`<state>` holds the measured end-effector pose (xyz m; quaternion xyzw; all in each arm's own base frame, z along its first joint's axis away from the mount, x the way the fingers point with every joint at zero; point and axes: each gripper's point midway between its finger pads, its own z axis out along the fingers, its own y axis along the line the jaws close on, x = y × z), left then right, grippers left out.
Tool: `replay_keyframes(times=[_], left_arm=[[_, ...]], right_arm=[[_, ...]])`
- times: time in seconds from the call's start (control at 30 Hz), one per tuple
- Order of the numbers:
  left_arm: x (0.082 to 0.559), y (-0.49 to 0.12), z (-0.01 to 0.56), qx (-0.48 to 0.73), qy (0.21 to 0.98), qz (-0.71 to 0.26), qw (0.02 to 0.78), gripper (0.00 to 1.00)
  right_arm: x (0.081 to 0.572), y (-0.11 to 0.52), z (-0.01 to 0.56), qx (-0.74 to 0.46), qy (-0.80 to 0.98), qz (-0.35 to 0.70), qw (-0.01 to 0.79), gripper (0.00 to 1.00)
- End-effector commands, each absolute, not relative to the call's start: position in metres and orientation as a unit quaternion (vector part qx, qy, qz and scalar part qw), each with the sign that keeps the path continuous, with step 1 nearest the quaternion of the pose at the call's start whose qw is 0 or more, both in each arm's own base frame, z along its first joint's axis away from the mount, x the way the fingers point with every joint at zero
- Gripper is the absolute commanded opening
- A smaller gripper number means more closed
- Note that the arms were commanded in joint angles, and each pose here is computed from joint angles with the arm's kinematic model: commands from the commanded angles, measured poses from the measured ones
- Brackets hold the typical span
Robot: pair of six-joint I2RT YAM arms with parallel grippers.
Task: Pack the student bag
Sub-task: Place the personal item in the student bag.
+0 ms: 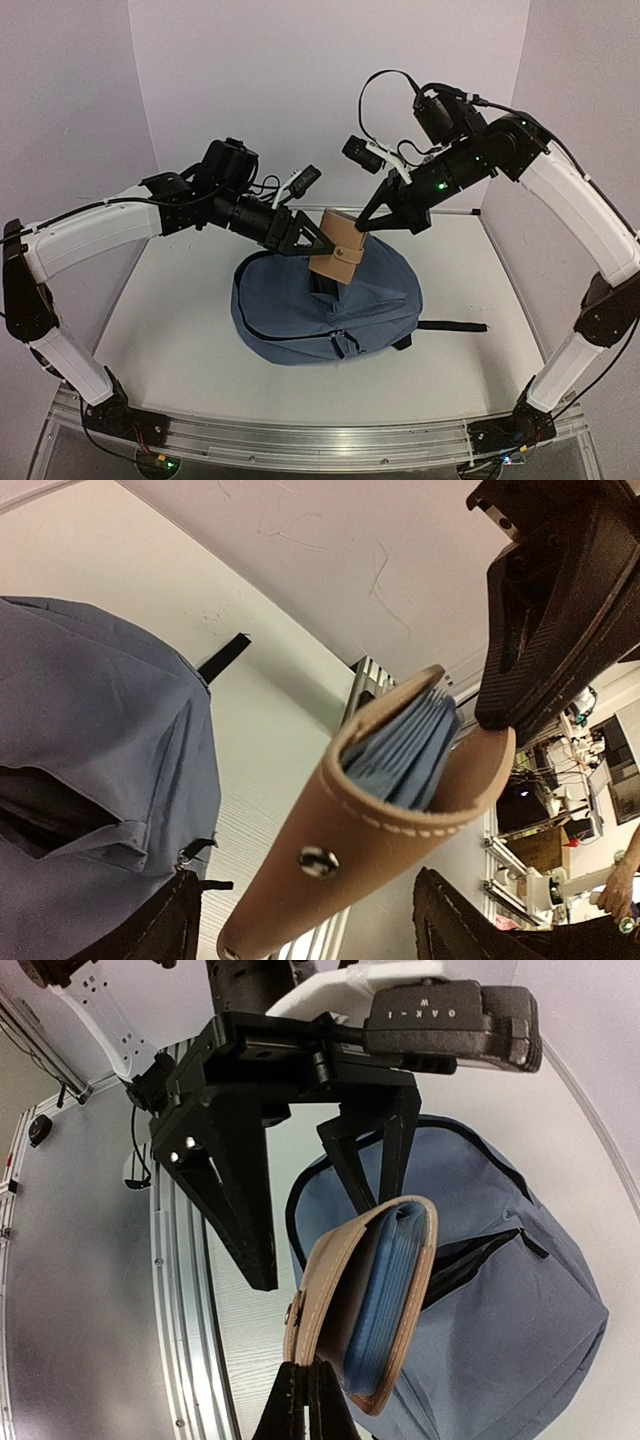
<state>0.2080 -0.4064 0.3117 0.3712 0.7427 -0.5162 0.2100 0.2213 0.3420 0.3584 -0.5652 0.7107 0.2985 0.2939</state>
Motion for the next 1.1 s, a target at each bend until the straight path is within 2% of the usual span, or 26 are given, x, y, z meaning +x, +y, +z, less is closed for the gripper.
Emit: replay_keyframes(times=[0.0,0.3,0.43,0.47,0.5,0.6,0.63,0.7,0.87,1.07], left_arm=[[0.200,-0.409,0.334,0.398,0.707,-0.536,0.235,0.62],[0.196,-0.403,0.333,0.390,0.709,-0.537,0.238,0.28],[0.197,-0.394,0.331,0.365,0.723,-0.532,0.246,0.09],[0.198,-0.392,0.332,0.354,0.725,-0.535,0.248,0.07],[0.201,-0.389,0.331,0.340,0.732,-0.536,0.248,0.06],[0.219,-0.375,0.317,0.272,0.763,-0.532,0.247,0.01],[0.228,-0.368,0.311,0.237,0.776,-0.531,0.245,0.00],[0.245,-0.351,0.301,0.172,0.792,-0.533,0.243,0.00],[0.268,-0.319,0.256,0.042,0.841,-0.494,0.215,0.00],[0.277,-0.317,0.215,-0.051,0.857,-0.485,0.169,0.00]], right_arm=[[0.224,0.343,0.380,-0.579,0.688,0.285,0.331,0.00],[0.228,0.338,0.371,-0.583,0.697,0.260,0.327,0.00],[0.241,0.336,0.356,-0.571,0.719,0.232,0.322,0.00],[0.247,0.336,0.353,-0.560,0.729,0.225,0.323,0.03],[0.256,0.335,0.348,-0.545,0.744,0.211,0.324,0.13],[0.279,0.336,0.332,-0.512,0.776,0.176,0.322,0.60],[0.287,0.336,0.327,-0.502,0.785,0.164,0.323,0.67],[0.300,0.339,0.314,-0.483,0.801,0.147,0.321,0.73],[0.323,0.346,0.277,-0.457,0.827,0.111,0.309,0.77],[0.345,0.363,0.238,-0.436,0.847,0.079,0.294,0.74]])
